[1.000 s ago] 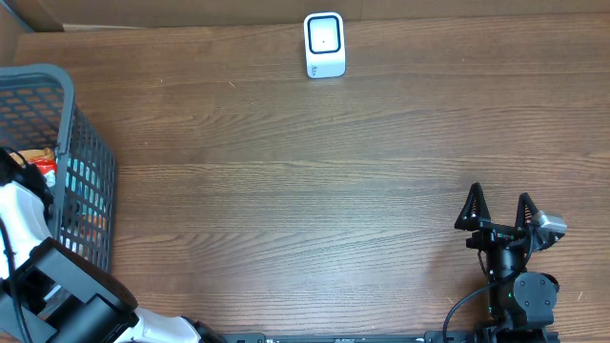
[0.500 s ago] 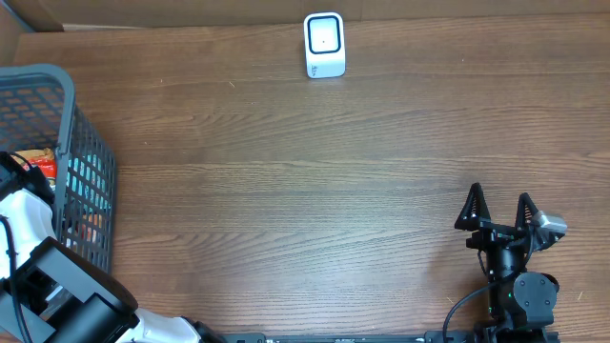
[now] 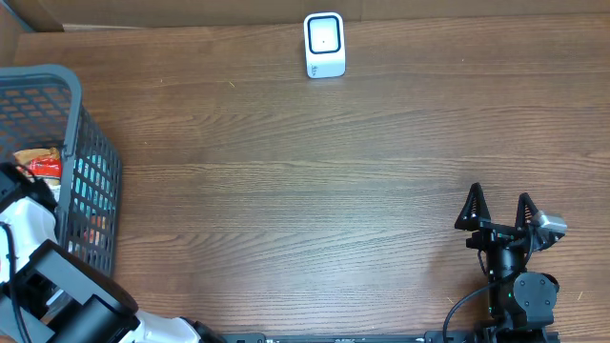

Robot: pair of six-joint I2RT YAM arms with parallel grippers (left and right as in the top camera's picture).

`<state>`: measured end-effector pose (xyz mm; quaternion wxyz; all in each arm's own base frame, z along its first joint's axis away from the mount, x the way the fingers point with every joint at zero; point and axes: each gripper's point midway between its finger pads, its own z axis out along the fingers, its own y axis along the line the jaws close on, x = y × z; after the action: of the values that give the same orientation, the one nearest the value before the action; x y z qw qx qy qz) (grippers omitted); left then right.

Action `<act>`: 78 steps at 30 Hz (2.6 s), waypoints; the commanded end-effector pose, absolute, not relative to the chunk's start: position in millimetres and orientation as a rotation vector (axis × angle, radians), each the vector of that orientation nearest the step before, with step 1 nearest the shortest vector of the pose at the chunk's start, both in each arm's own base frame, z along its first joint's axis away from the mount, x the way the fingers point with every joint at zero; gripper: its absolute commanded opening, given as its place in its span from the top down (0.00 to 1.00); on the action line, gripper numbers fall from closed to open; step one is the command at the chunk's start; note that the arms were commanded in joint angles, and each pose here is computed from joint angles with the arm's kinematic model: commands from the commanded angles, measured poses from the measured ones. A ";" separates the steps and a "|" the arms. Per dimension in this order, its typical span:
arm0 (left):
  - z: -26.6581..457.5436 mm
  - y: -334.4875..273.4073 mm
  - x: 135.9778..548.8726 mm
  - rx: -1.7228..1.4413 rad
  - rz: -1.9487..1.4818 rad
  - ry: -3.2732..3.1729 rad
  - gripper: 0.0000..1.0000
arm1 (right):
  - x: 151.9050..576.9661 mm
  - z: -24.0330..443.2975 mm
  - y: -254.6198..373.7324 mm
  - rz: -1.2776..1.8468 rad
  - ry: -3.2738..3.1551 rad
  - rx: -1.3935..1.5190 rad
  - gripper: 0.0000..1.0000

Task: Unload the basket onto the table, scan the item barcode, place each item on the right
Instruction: 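Lift the Pantene tube out of the basket with the left gripper, then carry the tube toward the scanner and lower it onto the table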

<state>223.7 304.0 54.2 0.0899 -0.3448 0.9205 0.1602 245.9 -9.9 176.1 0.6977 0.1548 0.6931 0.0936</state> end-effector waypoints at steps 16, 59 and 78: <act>158.5 349.6 240.8 -1.035 0.641 2.613 0.96 | 245.6 175.0 -11.4 0.205 1.536 0.353 0.00; 338.0 -126.2 370.2 0.557 -0.388 2.382 0.96 | 245.7 174.8 -11.4 0.204 1.537 0.353 0.00; 129.9 -186.6 337.7 1.188 -0.384 2.565 0.96 | 245.7 174.8 -11.4 0.204 1.537 0.353 0.00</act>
<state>343.8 -186.4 138.2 0.1408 0.3724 0.9070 -0.1374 245.9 -10.0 175.9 0.6975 0.1550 0.6934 0.0934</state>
